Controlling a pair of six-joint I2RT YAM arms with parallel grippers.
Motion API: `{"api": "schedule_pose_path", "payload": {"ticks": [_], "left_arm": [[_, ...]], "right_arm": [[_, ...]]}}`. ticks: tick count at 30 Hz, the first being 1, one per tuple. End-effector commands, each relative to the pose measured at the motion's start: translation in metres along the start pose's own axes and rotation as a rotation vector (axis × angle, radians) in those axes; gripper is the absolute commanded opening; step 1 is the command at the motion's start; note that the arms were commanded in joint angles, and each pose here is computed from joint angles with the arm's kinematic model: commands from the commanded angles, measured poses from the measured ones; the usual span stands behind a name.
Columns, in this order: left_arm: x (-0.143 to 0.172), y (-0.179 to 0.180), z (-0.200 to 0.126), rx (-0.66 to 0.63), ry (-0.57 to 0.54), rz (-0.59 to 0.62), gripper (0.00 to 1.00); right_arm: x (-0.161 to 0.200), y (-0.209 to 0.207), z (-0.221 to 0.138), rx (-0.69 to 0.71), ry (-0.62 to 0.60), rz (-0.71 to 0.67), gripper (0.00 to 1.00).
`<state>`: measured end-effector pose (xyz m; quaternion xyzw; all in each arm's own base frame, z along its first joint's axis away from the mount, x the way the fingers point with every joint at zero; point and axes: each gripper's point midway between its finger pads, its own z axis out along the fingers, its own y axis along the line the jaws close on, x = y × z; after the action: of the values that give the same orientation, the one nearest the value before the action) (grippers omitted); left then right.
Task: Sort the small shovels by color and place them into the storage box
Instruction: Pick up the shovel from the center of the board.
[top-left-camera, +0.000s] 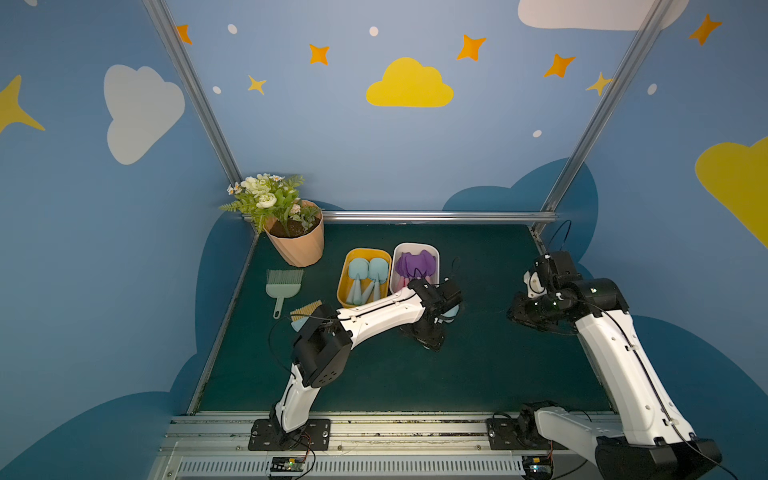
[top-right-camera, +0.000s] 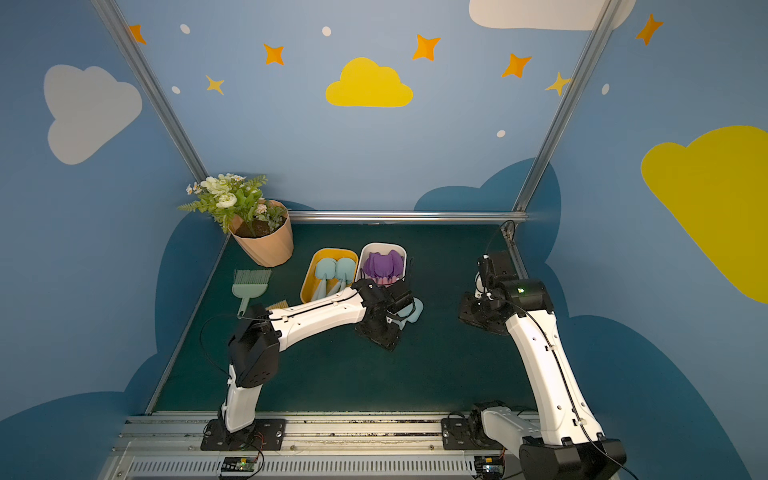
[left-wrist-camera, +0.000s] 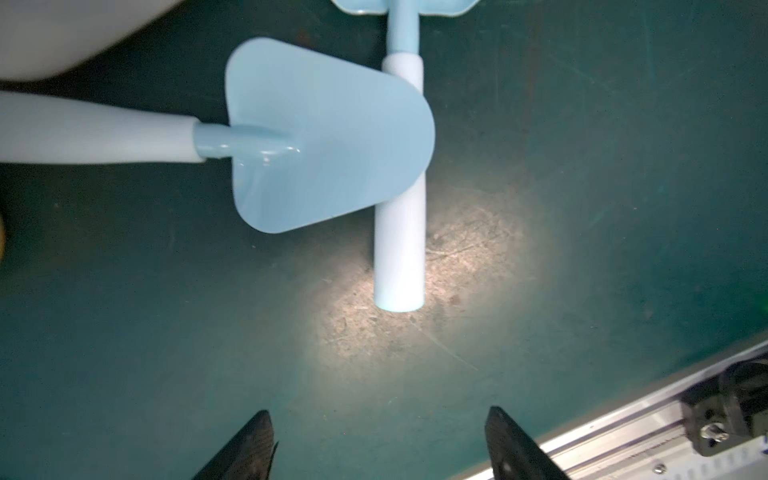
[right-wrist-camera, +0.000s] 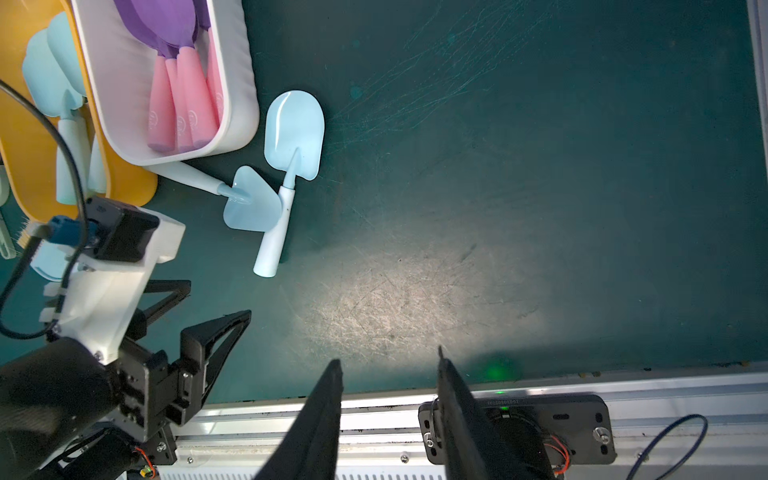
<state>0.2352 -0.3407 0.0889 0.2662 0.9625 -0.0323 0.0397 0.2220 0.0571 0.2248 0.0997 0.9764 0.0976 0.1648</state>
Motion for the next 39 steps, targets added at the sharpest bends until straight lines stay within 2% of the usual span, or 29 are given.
{"api": "schedule_pose_path", "payload": {"ticks": [1, 8, 18, 23, 33, 39], "left_arm": [[0.002, 0.031, -0.007, -0.073, 0.009, 0.117, 0.76], [-0.011, 0.067, -0.01, -0.083, 0.002, 0.318, 0.75], [-0.033, 0.077, 0.001, -0.049, -0.01, 0.522, 0.74], [-0.028, 0.078, 0.016, -0.019, 0.027, 0.553, 0.75], [-0.04, 0.094, 0.041, -0.125, 0.038, 0.617, 0.76], [-0.049, 0.101, 0.041, -0.182, 0.008, 0.651, 0.78]], "right_arm": [[-0.001, 0.002, 0.004, -0.011, 0.005, -0.005, 0.39], [-0.004, 0.003, 0.005, -0.017, 0.0, -0.005, 0.39], [-0.008, 0.004, 0.008, -0.018, 0.0, -0.011, 0.39], [-0.009, 0.005, 0.012, -0.022, 0.005, -0.012, 0.39], [-0.008, 0.003, 0.021, -0.022, 0.025, -0.008, 0.39], [-0.007, 0.001, 0.023, -0.022, 0.029, -0.004, 0.39]]}}
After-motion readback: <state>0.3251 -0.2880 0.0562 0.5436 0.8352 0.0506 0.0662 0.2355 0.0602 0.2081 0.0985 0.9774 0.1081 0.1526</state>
